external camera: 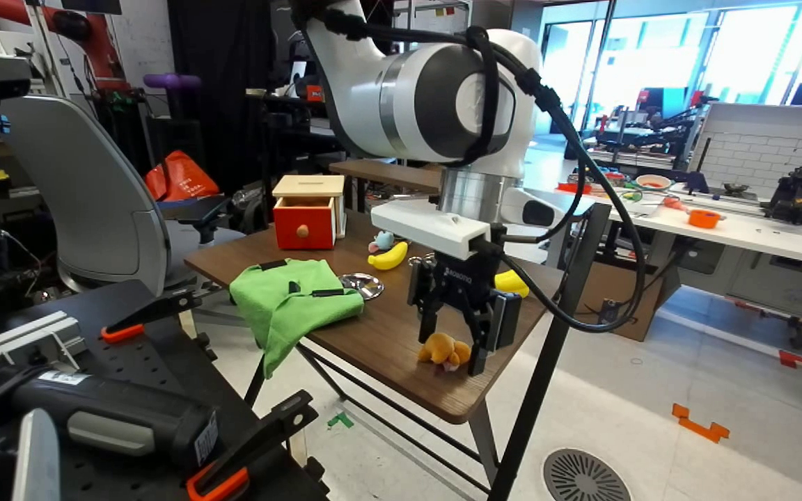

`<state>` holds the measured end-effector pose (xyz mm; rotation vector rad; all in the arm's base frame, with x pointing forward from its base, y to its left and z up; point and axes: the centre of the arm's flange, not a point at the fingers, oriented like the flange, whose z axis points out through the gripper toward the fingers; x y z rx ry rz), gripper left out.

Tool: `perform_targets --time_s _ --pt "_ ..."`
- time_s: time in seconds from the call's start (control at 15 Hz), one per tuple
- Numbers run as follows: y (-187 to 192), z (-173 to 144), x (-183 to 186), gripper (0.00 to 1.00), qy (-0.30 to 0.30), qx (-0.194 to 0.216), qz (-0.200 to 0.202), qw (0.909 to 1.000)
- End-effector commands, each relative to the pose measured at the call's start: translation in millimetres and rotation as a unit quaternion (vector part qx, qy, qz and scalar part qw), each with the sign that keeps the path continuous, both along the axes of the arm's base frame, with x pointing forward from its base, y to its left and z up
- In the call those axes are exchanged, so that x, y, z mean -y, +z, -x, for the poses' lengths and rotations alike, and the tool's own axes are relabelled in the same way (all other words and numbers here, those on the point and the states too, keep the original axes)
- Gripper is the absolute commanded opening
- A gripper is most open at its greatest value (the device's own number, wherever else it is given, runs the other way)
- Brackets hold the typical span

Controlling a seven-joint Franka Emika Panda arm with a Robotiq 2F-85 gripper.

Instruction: Move the doll to the left

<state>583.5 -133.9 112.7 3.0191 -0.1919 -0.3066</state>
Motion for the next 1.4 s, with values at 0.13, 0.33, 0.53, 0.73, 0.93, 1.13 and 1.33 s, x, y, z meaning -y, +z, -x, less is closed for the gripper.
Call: perform_targets --time_s 0.13,0.33,0.53,0.73,0.93,1.13,1.33 --pt "4.5 2.8 -10.6 0.42 0.042 -0.003 0.003 0.9991" --pt "22.9 8.0 -21.1 0.20 0.063 0.011 0.011 0.9979" --pt "49.1 9.2 -38.8 0.02 0.086 0.028 0.018 0.9957" --pt "86.1 6.2 -68.5 0.02 0.116 0.051 0.014 0.9918" --pt "121.5 2.7 -115.8 0.04 0.159 0.076 0.006 0.9843" --pt "141.0 -1.9 -172.0 0.04 0.225 0.094 -0.006 0.9699" --pt "139.6 -9.3 -223.7 0.04 0.291 0.097 -0.017 0.9518"
